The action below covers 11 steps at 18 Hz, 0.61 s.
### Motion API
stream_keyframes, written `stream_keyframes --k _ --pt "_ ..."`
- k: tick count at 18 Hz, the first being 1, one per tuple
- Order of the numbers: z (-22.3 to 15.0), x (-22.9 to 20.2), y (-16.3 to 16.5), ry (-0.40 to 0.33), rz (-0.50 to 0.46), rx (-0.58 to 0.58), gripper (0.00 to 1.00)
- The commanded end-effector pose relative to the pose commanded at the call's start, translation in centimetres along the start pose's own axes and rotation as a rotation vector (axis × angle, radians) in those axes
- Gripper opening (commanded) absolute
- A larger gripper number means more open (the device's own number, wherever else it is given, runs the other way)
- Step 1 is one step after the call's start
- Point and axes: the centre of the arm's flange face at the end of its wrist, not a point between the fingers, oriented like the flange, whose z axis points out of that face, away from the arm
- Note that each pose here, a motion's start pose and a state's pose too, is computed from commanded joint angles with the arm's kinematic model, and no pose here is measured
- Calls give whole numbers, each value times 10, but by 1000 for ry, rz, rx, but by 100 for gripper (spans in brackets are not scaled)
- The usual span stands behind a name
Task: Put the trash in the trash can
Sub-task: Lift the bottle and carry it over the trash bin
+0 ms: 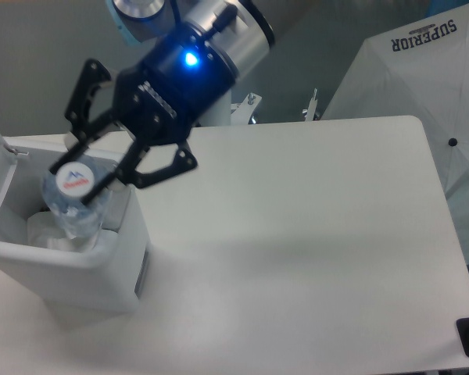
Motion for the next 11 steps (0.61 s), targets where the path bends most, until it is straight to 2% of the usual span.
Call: stream_keyframes --k 11 --pt "42 15 66 78 49 -65 3"
